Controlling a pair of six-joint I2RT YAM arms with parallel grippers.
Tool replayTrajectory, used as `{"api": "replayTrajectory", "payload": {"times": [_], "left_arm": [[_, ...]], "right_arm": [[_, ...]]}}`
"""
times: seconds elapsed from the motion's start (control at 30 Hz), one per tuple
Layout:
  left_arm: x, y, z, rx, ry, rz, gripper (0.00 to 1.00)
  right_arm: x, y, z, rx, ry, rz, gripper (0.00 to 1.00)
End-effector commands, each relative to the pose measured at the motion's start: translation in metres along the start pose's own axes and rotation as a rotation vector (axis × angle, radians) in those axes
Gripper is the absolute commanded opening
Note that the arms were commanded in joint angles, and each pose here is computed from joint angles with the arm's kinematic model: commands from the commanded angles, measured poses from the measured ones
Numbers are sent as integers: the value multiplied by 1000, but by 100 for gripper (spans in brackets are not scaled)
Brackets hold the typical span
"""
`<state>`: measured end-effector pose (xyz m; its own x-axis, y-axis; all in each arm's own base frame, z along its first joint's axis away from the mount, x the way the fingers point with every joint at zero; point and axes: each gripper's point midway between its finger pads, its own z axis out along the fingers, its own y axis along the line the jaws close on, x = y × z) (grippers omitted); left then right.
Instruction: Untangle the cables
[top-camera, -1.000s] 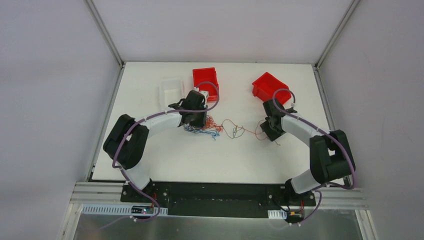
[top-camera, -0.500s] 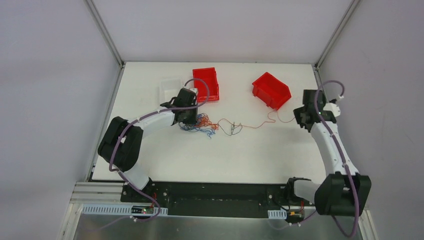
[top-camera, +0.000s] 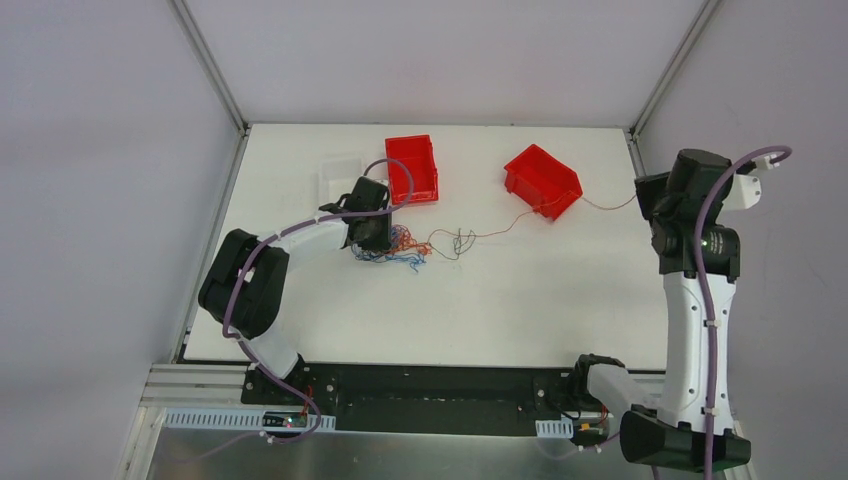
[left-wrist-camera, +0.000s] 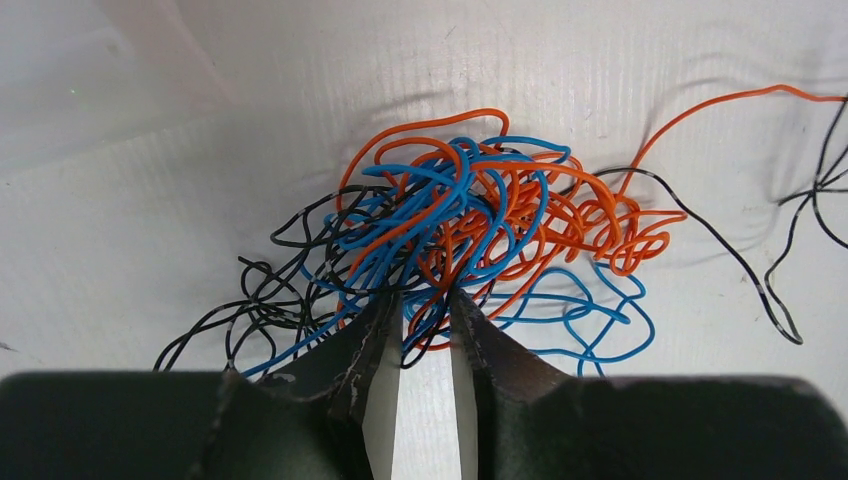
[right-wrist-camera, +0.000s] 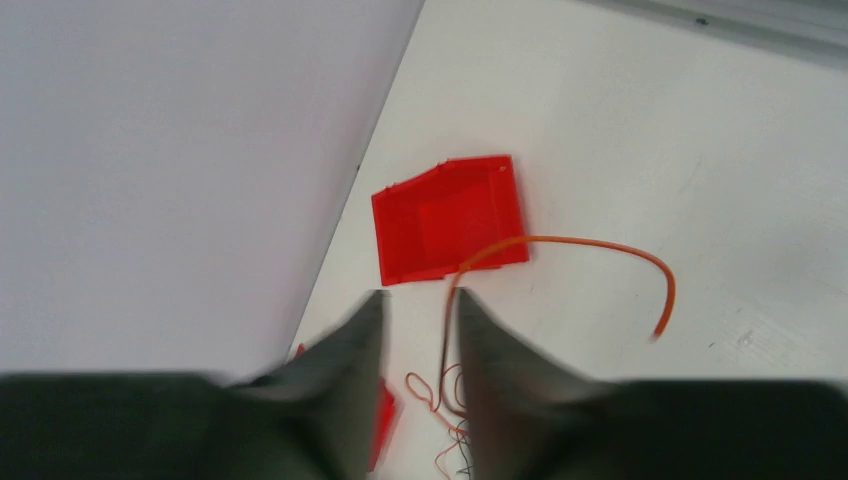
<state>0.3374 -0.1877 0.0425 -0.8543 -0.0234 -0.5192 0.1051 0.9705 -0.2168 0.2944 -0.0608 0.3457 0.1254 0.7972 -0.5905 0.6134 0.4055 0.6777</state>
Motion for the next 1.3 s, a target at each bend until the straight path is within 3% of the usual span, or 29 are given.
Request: {"api": "replayTrajectory", "payload": {"times": [0.0, 0.03, 0.07, 0.1, 0.33, 0.43, 0.57, 0.83, 1.27], "left_arm": [[-6, -12, -11, 46, -3, 15, 26], [-6, -13, -12, 52, -5, 19, 26], [-6, -14, -13, 59, -7, 22, 27], [-6, -15, -14, 66, -10, 26, 27], [-8, -28, -19, 101, -35, 60, 33], [-8, -29, -20, 105, -43, 70, 34], [-8, -29, -21, 109, -47, 74, 35], [-9, -32, -23, 124, -52, 77, 37], [-9, -33, -24, 130, -52, 74, 39]], "right_arm": [[46, -18, -9, -15, 212, -84, 65], [56, -28, -8, -5, 238, -88, 90], [69, -42, -5, 10, 267, -100, 98], [73, -46, -7, -6, 277, -109, 99], [156, -52, -8, -186, 571, -211, 99], [194, -40, -12, -259, 666, -350, 99], [242, -50, -3, -140, 757, -541, 99], [263, -78, 41, 91, 559, -538, 99], [310, -92, 90, 213, 568, -576, 99]]}}
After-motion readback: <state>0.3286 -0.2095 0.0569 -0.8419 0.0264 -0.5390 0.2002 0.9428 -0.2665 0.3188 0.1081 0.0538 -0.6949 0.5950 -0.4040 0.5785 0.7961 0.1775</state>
